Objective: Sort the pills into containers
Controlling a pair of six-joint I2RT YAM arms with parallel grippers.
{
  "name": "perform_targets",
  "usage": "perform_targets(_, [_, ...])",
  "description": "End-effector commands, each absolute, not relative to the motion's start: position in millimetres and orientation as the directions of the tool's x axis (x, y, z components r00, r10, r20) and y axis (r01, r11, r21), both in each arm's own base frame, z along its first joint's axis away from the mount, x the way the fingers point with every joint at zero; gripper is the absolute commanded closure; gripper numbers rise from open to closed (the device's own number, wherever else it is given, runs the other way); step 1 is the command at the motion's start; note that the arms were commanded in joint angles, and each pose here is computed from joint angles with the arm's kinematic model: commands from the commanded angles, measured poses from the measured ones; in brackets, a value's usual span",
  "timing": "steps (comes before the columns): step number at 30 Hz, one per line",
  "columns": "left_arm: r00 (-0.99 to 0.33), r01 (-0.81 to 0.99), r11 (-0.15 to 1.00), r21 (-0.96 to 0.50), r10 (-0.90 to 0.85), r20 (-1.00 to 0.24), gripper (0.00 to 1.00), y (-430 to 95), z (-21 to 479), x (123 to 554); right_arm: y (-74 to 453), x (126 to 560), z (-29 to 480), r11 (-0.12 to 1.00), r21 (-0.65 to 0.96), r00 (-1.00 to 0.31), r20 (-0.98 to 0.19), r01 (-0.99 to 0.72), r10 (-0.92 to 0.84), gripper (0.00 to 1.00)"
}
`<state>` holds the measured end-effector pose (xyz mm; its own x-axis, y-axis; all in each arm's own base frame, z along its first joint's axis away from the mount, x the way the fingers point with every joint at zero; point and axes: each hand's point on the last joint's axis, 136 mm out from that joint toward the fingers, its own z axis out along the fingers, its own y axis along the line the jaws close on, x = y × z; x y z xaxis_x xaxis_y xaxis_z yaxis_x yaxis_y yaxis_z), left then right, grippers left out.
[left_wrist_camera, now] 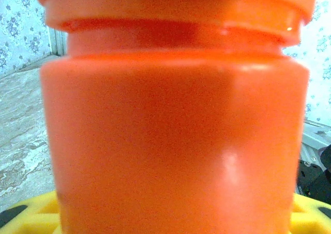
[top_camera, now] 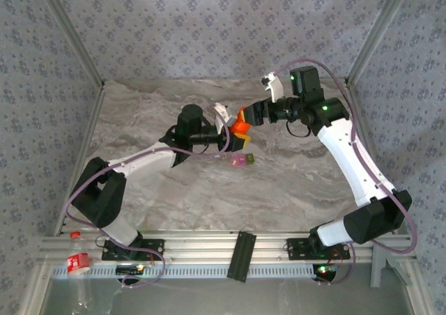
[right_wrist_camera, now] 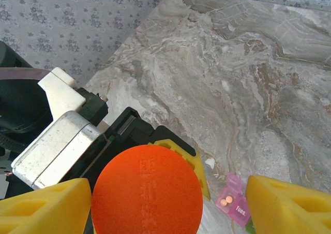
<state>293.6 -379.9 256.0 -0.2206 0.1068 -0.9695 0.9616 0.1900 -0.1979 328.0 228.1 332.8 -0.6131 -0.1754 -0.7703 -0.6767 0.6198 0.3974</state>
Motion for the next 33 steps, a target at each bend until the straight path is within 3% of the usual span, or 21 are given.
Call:
perform_targets(1, [-0.164,0.976,0.155,-0.153,0.060,-0.985,1.00,-379,288,288,232,324,343,0.599,0.390,-0.595,-0.782,-0.700,-0.185,0.22])
perform_targets(13, [-0.157,0.976,0.161,-0.147,0.054,-0.986,1.00,-378,291,288,238,319,334,0.582,0.413,-0.613,-0.766,-0.700,-0.194,0.47])
perform_targets(20, [-0.142,0.967,0.215,-0.132,0.029,-0.989,1.00,-375,297,297,241,319,315,0.615,0.444,-0.650,-0.744,-0.652,-0.152,0.50])
perform_targets(33, [-0.100,0.932,0.346,-0.105,-0.033,-0.994,1.00,-376,303,313,264,333,285,0.757,0.509,-0.699,-0.708,-0.409,0.098,0.52])
